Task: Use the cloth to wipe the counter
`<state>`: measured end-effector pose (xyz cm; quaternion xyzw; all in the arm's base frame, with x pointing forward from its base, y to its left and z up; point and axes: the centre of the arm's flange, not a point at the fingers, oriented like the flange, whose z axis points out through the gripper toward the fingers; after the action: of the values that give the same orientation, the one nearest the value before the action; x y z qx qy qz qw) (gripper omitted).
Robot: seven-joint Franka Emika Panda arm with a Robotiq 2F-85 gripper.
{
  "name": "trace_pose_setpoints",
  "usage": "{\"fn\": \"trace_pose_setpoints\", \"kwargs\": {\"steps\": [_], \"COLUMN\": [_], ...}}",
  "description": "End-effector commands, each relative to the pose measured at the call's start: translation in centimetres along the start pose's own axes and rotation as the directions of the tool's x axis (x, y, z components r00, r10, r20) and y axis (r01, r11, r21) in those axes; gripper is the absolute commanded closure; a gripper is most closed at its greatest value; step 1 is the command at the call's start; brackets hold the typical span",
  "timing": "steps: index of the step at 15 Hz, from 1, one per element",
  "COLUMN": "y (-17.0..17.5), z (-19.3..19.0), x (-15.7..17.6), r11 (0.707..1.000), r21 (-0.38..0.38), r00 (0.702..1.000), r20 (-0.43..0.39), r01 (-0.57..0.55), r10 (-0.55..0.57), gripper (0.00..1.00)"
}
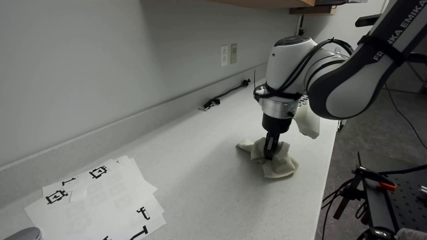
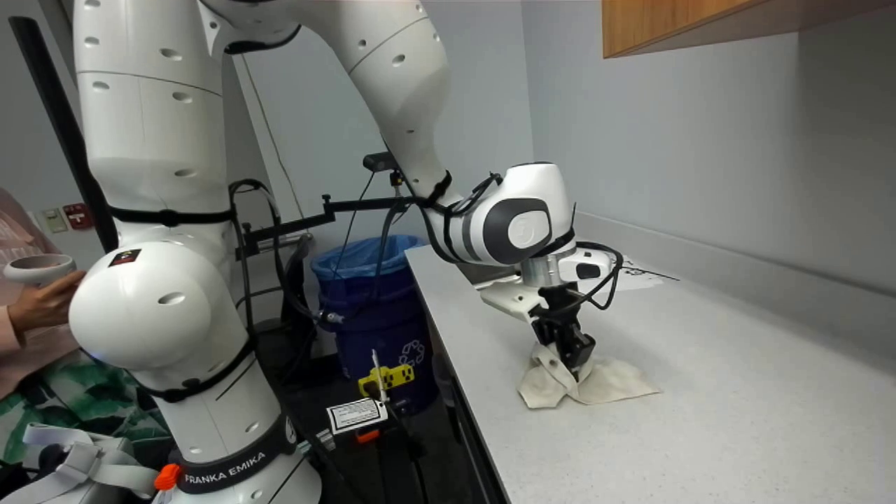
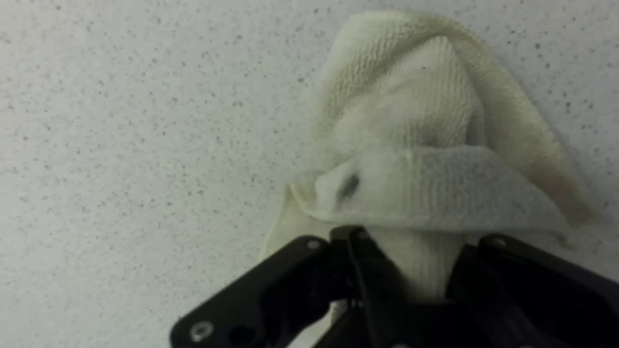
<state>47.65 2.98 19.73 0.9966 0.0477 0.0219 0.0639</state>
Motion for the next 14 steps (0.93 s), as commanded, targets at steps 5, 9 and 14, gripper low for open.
{"fn": "trace_pose_setpoints", "kwargs": {"steps": [5,9,14], "y": [1.8,2.0,1.8], "z": [-4.3,-5.2,-6.6], "x": [-0.7,-0.3,-0.6], "r11": [1.0,1.0,1.0], "r21": [0.017,0.014,0.012], "r00": [0.997,0.995,0.994], "r20": [-0.076,-0.095,-0.108], "r01": [-0.018,-0.02,-0.015], "r10": [0.019,0.022,0.016], "gripper": [0.6,0.3,0.0]}}
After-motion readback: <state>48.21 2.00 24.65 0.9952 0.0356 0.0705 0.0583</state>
